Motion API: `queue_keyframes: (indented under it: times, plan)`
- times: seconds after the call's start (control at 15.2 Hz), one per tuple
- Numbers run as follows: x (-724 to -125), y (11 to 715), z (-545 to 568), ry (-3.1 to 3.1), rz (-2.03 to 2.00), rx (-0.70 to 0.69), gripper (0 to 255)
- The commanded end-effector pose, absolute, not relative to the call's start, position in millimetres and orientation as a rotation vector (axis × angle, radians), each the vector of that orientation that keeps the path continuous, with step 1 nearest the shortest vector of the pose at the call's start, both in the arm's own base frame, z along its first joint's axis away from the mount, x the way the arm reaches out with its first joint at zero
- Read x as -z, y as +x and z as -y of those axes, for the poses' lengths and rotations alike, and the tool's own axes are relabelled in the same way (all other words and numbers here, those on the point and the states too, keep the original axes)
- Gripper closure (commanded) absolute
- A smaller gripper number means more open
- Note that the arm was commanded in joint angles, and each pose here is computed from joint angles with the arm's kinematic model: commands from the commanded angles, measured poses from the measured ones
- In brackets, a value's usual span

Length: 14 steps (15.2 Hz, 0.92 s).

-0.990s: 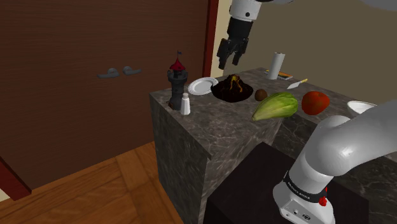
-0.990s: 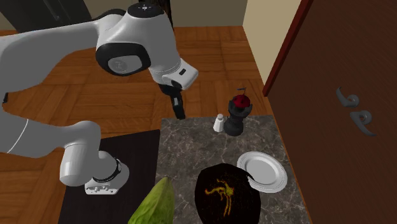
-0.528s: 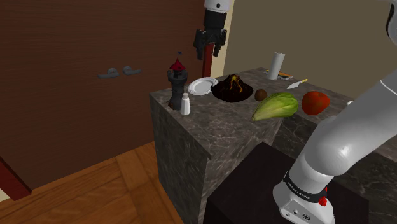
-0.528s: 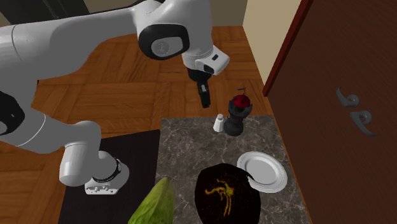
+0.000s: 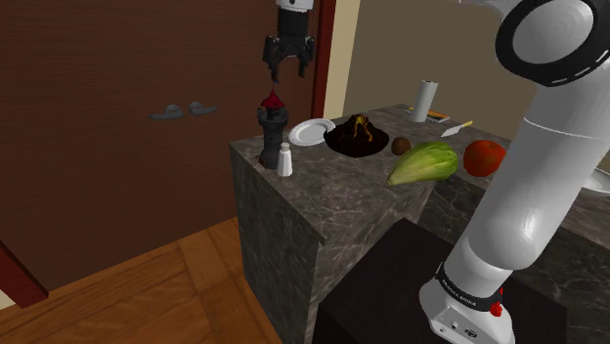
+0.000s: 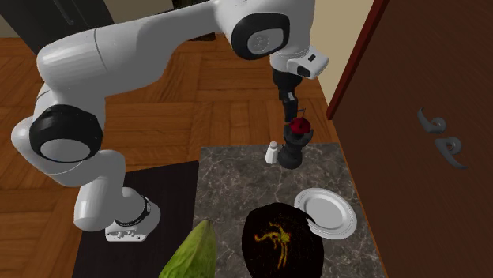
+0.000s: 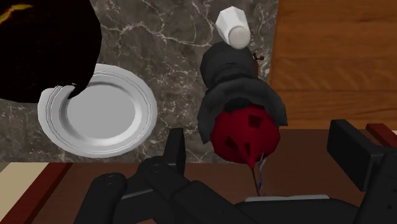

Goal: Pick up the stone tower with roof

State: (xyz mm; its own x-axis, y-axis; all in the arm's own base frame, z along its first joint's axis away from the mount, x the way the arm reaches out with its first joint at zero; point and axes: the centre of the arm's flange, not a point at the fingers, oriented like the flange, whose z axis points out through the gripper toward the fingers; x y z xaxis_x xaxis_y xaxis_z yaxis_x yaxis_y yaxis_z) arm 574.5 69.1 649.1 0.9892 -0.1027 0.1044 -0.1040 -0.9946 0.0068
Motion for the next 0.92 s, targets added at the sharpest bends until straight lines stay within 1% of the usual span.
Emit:
queue_keyframes:
  times: [0.0,0.13,0.59,0.73,0.79,0.86]
  plan:
    - [-656.0,600.4,-72.3,3.118,0.19,-0.158,0]
    - [-658.0,617.8,-74.4,3.116,0.206,-0.155,0]
    - [-618.0,617.8,-74.4,3.116,0.206,-0.155,0]
    - [-618.0,617.8,-74.4,3.116,0.206,-0.155,0]
    - [-616.8,617.6,-74.0,3.116,0.206,-0.155,255]
    - [-617.4,617.8,-74.1,3.116,0.206,-0.155,255]
